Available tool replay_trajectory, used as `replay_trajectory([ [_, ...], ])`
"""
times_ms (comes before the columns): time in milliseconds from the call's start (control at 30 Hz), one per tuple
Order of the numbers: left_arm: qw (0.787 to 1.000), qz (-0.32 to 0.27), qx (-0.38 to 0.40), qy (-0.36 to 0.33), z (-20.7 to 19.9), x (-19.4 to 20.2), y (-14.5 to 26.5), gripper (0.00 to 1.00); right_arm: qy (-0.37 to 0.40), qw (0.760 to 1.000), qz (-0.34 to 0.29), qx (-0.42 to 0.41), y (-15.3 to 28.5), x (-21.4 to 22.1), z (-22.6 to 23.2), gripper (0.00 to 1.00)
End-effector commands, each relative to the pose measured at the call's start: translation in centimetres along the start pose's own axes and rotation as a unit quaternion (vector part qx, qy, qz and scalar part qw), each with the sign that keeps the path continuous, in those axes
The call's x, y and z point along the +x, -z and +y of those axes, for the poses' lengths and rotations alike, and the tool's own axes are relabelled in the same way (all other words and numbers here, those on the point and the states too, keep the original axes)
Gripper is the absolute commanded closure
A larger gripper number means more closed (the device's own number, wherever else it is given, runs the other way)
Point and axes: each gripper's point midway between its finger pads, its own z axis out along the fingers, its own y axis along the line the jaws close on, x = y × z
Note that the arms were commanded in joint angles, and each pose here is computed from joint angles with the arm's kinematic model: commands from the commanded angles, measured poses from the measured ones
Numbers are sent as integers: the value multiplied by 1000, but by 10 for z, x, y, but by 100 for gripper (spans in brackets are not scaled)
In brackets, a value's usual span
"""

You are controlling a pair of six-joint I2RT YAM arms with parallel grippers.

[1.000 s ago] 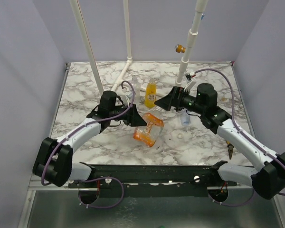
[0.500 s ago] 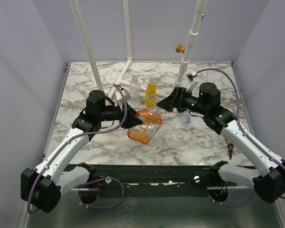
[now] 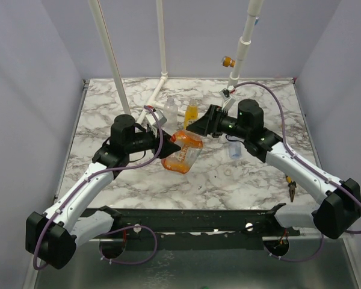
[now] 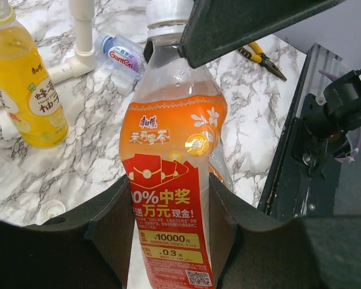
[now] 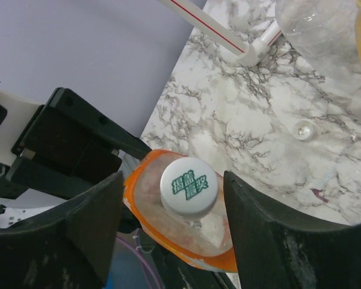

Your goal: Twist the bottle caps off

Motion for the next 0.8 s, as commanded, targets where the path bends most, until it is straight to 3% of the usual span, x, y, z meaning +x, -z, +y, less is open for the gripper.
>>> replay_trajectory([
  [0, 1000, -14, -7, -11, 0, -7, -6, 74, 15, 999, -15, -25, -11, -15, 20, 40],
  [100, 1000, -13, 0, -14, -5, -7, -7, 74, 20, 999, -23, -18, -14, -20, 20, 63],
  [200, 1000, -11, 9, -15, -10, -4, -7, 69, 26, 999, -30, -20, -13, -23, 23, 78],
  [233, 1000, -9, 10, -13, -12, -2, -6, 61, 28, 999, -32, -21, -12, -23, 24, 81],
  [267, 1000, -10, 13, -8, -13, -3, -6, 46, 30, 999, -33, -23, -11, -23, 26, 82],
  [300, 1000, -9, 15, 2, -15, -2, -6, 19, 32, 999, -35, -24, -11, -22, 27, 83],
  [333, 1000, -7, 21, 14, -17, -2, -6, 3, 36, 998, -36, -30, -11, -20, 29, 83],
  [533, 994, 5, 35, 103, -22, -1, -15, 1, 59, 995, -49, -64, -14, -15, 50, 83],
  [767, 997, -5, 21, 80, -16, -6, -14, 4, 121, 990, -53, -50, -31, -1, 74, 84],
])
